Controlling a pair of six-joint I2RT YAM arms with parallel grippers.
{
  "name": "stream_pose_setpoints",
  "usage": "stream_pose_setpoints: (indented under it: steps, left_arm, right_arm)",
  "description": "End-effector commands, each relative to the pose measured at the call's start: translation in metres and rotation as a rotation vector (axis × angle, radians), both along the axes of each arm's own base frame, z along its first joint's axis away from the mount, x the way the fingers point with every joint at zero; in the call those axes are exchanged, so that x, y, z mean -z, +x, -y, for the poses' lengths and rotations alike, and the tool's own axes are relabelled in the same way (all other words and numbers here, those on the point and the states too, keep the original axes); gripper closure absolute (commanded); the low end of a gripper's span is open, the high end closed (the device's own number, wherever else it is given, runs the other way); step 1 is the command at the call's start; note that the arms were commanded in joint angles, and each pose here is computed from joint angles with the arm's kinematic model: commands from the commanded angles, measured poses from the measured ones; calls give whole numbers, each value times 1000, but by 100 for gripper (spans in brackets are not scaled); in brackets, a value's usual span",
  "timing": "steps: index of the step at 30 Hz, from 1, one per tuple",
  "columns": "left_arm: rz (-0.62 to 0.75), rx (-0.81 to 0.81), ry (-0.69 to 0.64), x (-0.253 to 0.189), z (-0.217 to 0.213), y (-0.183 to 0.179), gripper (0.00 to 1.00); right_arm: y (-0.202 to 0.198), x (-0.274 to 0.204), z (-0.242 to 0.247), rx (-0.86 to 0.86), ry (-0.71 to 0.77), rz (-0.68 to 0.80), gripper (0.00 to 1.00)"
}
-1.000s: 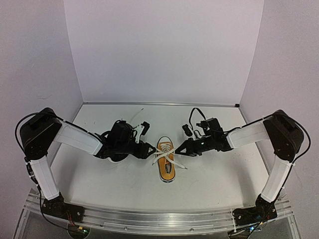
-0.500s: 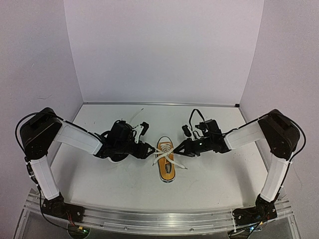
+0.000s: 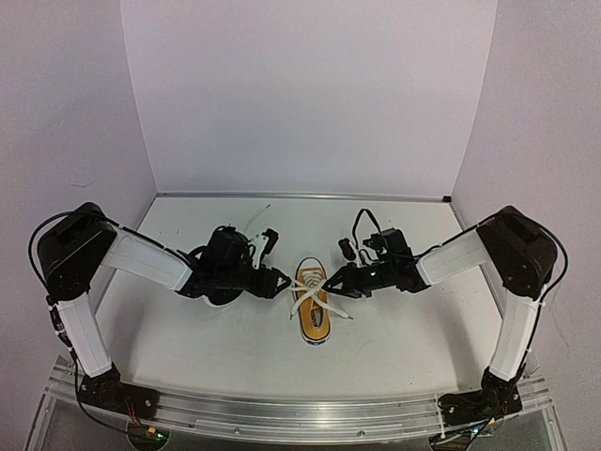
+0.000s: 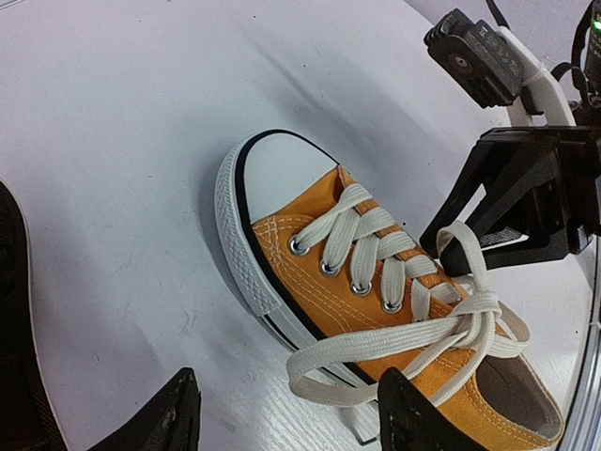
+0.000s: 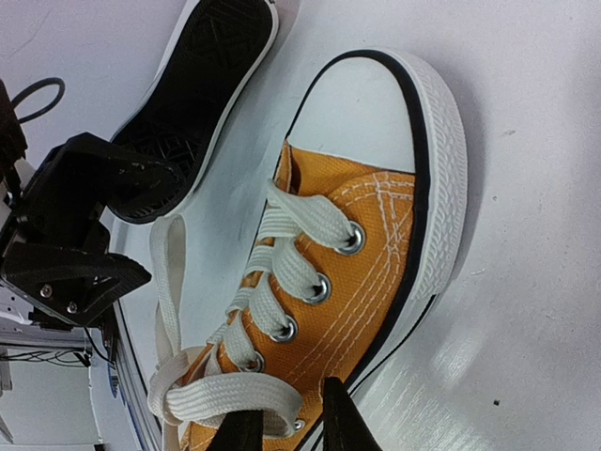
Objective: Tie the shoes
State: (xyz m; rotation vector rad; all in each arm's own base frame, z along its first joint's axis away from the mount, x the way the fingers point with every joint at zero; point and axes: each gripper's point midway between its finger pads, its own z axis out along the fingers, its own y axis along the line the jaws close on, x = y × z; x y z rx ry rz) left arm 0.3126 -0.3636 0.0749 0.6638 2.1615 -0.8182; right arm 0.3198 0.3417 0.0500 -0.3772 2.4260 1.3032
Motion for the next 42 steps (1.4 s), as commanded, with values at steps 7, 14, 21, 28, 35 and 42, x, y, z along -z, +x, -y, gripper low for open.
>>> stream_pose_setpoints:
  steps: [7,14,21,28,35,42]
  left_arm:
    - [-36,29,-48,0,10,4,43]
    - [-42,48,-58,4,17,6,47]
    - [-48,93,-87,0,30,7,47]
    - [-69,140,-108,1,36,0,62]
    - [-31,76,-38,-3,17,3,100]
    - [33,16,26,-14,-2,7,100]
  right_arm:
    - [7,-17,-8,0,42,47,100]
    - [4,-21,-7,-1,44,52,100]
    - [4,-21,-7,-3,45,53,100]
    - [5,-24,-5,4,38,61,100]
    - [4,-29,12,57,-41,87,100]
    - [-3,-17,31,99,-141,71,100]
